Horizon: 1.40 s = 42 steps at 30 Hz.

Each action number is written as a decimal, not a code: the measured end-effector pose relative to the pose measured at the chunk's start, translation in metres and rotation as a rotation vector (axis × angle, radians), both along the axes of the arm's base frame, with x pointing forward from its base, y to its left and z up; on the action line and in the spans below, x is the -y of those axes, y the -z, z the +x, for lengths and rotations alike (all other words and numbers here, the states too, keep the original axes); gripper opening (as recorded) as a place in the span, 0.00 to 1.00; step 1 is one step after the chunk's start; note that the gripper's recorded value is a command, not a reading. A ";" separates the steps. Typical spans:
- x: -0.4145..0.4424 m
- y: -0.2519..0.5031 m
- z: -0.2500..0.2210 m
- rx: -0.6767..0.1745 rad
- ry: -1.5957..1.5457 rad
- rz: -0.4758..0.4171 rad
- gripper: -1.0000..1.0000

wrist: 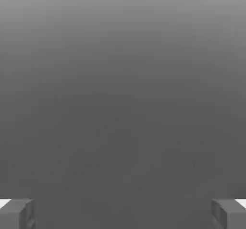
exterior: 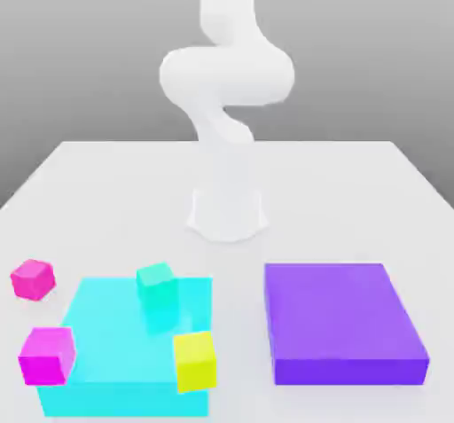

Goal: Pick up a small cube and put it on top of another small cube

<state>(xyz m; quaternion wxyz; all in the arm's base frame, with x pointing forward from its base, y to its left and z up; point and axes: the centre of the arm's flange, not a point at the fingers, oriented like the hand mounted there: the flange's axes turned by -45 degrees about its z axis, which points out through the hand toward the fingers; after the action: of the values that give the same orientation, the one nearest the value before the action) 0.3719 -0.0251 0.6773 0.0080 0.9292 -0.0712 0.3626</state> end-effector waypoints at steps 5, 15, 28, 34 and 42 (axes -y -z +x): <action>0.063 0.073 0.036 -0.105 0.262 0.072 0.50; 0.200 0.228 0.033 -0.276 0.773 0.249 0.50; 0.323 0.423 -0.100 -0.430 1.453 0.568 0.50; 0.326 0.497 -0.145 -0.473 1.642 0.690 0.50; 0.325 0.547 -0.147 -0.475 1.650 0.692 0.00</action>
<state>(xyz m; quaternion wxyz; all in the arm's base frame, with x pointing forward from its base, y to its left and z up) 0.2245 -0.3499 0.1307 0.0001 0.5847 -0.8113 0.0005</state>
